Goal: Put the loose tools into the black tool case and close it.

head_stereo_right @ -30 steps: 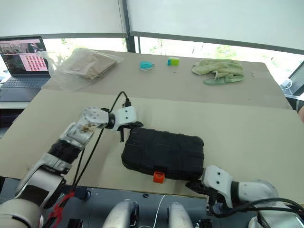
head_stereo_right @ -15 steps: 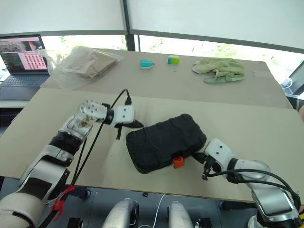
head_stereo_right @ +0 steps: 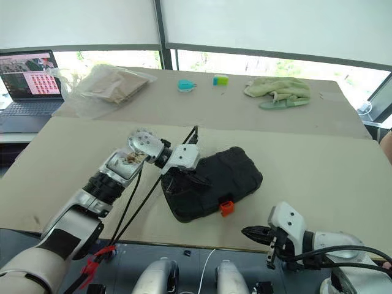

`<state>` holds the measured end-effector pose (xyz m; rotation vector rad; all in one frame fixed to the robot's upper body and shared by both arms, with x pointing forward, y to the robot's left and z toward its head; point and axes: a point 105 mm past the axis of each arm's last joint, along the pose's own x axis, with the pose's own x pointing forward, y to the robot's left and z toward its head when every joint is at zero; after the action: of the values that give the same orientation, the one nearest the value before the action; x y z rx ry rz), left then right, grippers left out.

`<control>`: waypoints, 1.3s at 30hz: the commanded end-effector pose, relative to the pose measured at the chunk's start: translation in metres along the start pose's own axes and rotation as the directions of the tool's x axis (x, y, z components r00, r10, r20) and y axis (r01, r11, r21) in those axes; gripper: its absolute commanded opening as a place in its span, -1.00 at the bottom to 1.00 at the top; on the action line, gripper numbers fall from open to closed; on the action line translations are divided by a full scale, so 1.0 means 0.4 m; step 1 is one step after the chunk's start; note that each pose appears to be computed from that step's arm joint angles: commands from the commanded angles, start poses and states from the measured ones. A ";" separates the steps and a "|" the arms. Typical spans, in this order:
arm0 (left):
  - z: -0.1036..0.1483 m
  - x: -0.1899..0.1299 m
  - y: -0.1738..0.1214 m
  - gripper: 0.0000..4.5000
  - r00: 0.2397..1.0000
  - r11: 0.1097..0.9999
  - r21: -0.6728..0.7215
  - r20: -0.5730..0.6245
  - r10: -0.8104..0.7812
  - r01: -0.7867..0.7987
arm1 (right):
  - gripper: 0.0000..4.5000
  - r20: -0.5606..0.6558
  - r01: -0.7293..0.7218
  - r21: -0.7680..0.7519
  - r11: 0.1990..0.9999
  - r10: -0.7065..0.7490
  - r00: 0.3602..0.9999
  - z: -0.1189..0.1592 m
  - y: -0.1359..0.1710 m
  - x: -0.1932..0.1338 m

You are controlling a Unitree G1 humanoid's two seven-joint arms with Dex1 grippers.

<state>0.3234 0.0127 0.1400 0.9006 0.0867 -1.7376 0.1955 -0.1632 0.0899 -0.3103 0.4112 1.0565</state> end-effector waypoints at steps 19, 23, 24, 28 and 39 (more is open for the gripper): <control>-0.073 0.049 -0.044 -0.97 0.996 0.998 0.021 -0.077 -0.049 0.051 | -1.00 0.140 0.067 -0.077 0.995 -0.056 0.989 0.096 -0.065 0.120; -0.074 0.051 -0.047 -0.97 0.996 0.998 0.024 -0.073 -0.050 0.052 | -1.00 0.211 0.060 -0.073 0.996 -0.043 0.977 0.138 -0.051 0.102; -0.075 0.052 -0.048 -0.97 0.996 0.998 0.025 -0.071 -0.050 0.052 | -1.00 0.229 0.065 -0.066 0.996 -0.049 0.972 0.149 -0.049 0.097; -0.073 0.057 -0.048 -0.97 0.996 0.998 0.028 -0.067 -0.053 0.055 | -1.00 0.233 0.088 -0.042 0.995 -0.076 0.969 0.156 -0.054 0.090; -0.075 -0.005 -0.040 -0.97 1.000 0.994 -0.105 -0.024 0.002 -0.005 | -1.00 0.138 0.077 -0.099 0.992 -0.063 0.989 0.139 -0.046 0.034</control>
<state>0.3254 0.0102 0.1340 0.9060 -0.0021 -1.7064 0.2309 -0.1295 0.1118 -0.3048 0.2777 1.0255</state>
